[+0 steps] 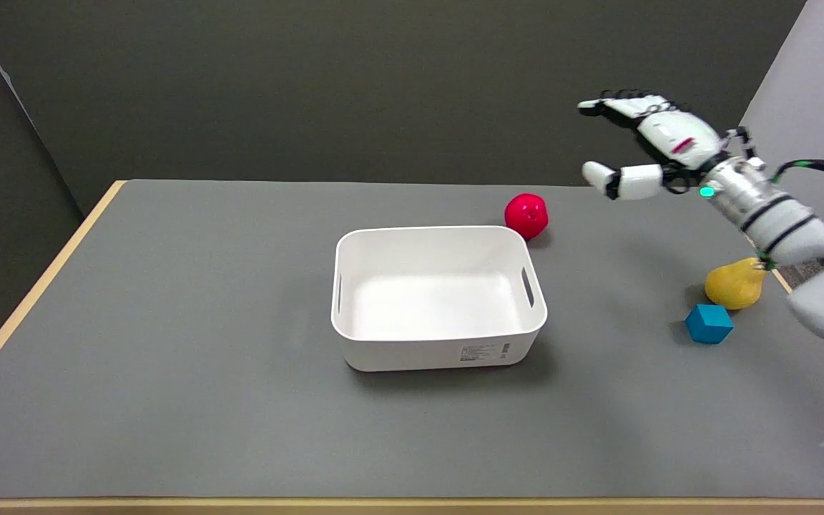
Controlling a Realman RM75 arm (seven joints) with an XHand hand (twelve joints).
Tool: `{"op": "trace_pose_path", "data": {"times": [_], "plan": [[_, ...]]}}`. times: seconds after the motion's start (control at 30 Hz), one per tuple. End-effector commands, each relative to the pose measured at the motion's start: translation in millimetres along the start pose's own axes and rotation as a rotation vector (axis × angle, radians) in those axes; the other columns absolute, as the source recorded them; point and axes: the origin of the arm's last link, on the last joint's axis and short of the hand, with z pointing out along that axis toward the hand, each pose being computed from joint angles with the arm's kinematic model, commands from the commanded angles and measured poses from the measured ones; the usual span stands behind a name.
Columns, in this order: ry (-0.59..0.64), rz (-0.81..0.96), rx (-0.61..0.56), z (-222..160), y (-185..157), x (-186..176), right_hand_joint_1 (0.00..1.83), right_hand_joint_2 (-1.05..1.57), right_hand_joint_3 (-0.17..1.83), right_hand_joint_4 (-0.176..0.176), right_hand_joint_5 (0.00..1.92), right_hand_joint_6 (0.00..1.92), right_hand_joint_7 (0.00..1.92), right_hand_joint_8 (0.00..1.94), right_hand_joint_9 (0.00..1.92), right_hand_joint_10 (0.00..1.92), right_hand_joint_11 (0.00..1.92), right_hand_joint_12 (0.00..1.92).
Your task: Pick up the pomegranate.
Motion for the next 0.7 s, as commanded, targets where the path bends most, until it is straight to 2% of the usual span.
{"op": "trace_pose_path", "data": {"times": [0.03, 0.43, 0.7], "plan": [[-0.106, -0.016, 0.049, 62.3, -62.8, -40.2, 0.31, 0.62, 0.97, 0.128, 0.15, 0.4, 0.19, 0.28, 0.13, 0.49, 0.03, 1.09], [-0.171, 0.011, -0.018, 79.5, -56.0, -69.0, 0.32, 0.62, 0.97, 0.127, 0.14, 0.4, 0.18, 0.28, 0.13, 0.49, 0.02, 1.08], [-0.201, -0.045, -0.068, 78.6, -41.0, -81.1, 0.36, 0.62, 0.98, 0.125, 0.13, 0.39, 0.18, 0.27, 0.12, 0.49, 0.02, 1.07]]}}
